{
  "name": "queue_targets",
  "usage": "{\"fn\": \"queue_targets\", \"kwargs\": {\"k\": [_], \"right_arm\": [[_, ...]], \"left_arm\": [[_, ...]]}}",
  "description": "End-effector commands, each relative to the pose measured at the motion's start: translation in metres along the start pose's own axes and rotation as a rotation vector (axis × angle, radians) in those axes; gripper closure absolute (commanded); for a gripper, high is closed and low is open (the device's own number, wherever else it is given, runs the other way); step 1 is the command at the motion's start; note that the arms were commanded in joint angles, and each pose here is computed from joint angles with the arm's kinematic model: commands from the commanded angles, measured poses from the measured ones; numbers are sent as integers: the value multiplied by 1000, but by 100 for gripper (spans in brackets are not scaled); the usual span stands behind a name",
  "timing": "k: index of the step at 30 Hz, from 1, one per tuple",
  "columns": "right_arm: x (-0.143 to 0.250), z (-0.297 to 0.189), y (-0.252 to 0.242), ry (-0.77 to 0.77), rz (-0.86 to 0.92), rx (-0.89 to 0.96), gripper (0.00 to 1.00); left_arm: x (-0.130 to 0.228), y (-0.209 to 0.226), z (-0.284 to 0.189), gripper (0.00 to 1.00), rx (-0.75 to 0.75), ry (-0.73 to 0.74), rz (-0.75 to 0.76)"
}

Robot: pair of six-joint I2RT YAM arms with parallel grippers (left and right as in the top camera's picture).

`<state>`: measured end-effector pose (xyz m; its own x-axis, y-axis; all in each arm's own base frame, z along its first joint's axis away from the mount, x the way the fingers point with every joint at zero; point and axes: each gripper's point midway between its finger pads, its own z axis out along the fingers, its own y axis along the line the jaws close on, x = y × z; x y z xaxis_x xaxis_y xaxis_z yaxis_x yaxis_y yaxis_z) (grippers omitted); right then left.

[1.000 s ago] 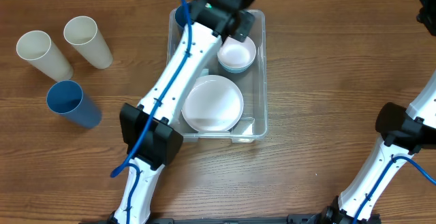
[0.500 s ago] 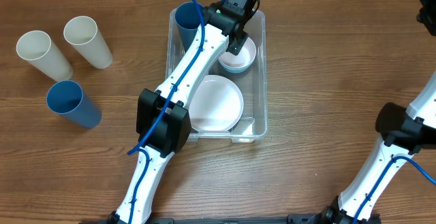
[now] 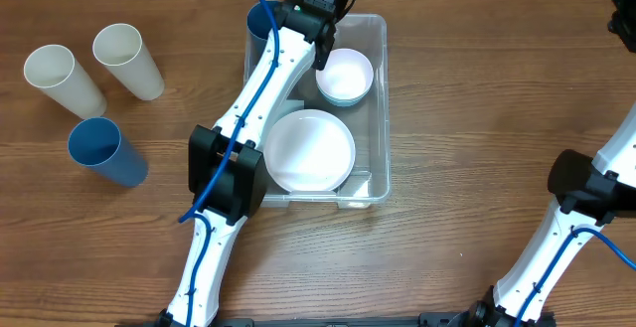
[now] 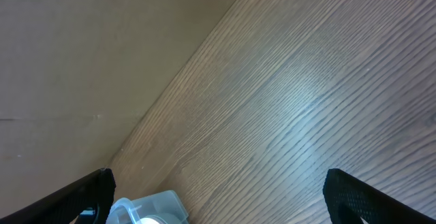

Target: Pack container

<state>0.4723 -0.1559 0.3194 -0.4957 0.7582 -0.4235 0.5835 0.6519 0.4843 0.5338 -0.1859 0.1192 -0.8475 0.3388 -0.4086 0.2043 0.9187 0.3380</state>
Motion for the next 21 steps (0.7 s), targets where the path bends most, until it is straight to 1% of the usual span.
{"fn": "queue_targets", "kwargs": {"k": [1, 6, 8, 13, 15, 17, 18, 20, 21], "right_arm": [[-1, -8, 3, -18, -1, -8, 0], [-1, -8, 3, -18, -1, -8, 0], [-1, -8, 3, -18, -1, -8, 0], [-1, -8, 3, -18, -1, -8, 0], [-1, -8, 3, -18, -1, -8, 0], [-1, -8, 3, -18, -1, -8, 0], [-1, -8, 3, -18, -1, -8, 0], [-1, -8, 3, -18, -1, -8, 0], [-1, -8, 3, -18, -1, -8, 0]], "left_arm": [[-6, 14, -5, 96, -61, -21, -28], [-7, 8, -7, 96, -41, -25, -25], [-10, -1, -13, 94, -7, -39, -20], [-28, -10, -48, 92, 26, -125, -23], [-39, -6, -74, 88, 38, -176, -35], [-45, -3, -106, 76, 75, -221, -45], [-45, -2, -121, 66, 100, -233, -46], [-37, 9, -148, 36, 120, -231, -73], [-30, 19, -162, 24, 121, -223, -106]]}}
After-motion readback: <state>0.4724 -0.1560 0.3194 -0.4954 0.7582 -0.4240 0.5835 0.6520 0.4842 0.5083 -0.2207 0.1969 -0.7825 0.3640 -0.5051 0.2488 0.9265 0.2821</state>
